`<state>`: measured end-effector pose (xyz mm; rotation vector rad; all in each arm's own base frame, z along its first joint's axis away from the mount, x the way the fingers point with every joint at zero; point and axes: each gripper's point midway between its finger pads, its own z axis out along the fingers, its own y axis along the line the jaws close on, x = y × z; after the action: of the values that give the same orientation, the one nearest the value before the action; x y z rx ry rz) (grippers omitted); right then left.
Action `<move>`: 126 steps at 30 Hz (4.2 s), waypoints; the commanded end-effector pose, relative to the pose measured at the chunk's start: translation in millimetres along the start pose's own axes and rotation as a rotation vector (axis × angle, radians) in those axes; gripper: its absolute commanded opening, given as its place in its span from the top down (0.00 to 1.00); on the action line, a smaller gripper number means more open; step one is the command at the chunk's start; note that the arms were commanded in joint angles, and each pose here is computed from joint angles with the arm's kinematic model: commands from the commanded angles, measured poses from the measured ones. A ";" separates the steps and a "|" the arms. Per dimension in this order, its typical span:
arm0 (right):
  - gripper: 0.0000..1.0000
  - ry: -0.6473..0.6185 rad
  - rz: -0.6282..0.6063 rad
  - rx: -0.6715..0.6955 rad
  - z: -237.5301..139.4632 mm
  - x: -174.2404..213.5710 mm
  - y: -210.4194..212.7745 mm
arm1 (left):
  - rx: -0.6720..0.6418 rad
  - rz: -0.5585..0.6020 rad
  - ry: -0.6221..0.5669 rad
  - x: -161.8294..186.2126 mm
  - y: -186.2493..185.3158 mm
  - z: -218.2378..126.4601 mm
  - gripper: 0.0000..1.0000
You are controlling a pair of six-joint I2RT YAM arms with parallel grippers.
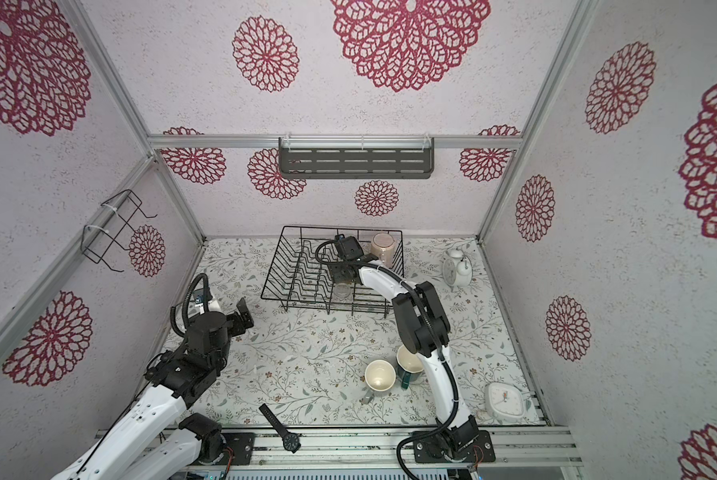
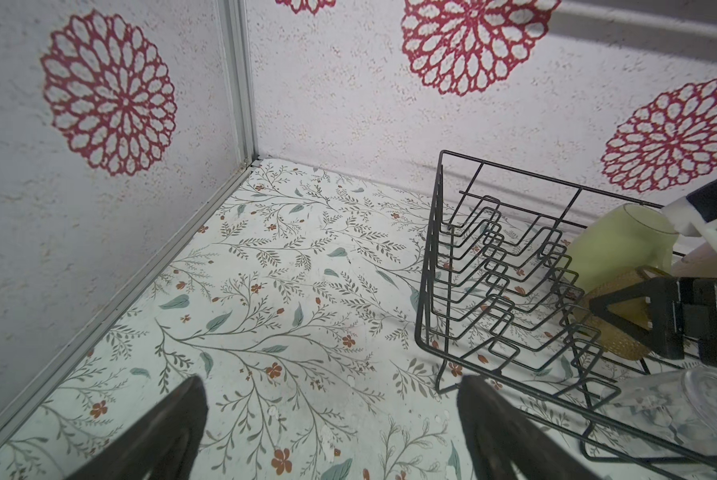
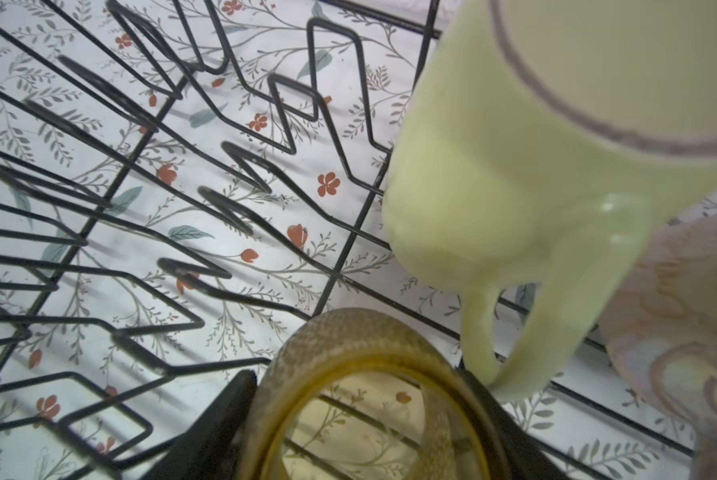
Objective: Load the cups into the dish rack
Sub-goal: 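Lower the amber glass upside down into the rack beside the green mug, then open the right gripper and withdraw while left arm reaches toward white mug, then grasp the white mug on the table with the left gripper and lift it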
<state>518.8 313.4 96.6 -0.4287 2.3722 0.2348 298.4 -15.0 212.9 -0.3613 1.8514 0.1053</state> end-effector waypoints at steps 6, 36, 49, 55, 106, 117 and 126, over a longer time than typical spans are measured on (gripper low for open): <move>0.25 -0.019 -0.025 0.072 -8.1 -13.6 -11.7 | -0.031 -0.032 -0.013 2.6 8.9 0.7 0.03; 0.13 -0.073 0.001 0.011 -49.2 -35.6 0.1 | -0.012 -0.065 -0.034 -0.7 14.3 -8.9 0.03; 0.11 -0.204 -0.009 -0.010 -153.2 -53.6 -7.0 | 0.326 -0.126 -0.080 -36.3 -39.5 -33.2 0.03; 0.07 -0.342 0.015 0.064 -203.9 -30.9 -32.8 | 0.671 -0.052 0.035 -37.5 -109.0 -54.0 0.03; 0.01 -0.732 0.456 0.509 -327.9 133.1 -196.1 | 0.963 0.955 1.048 236.3 -311.7 -151.8 0.50; 0.02 -0.747 0.434 0.492 -334.7 131.1 -192.8 | 1.014 0.926 1.013 209.7 -301.8 -158.0 1.00; 0.01 -0.745 0.362 0.211 -321.1 107.0 -149.2 | 1.068 0.620 0.803 88.5 -263.3 -135.6 1.00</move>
<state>296.9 29.3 236.6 0.2804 1.7133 0.0847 210.0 -321.8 137.0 1.1716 2.6065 -0.5155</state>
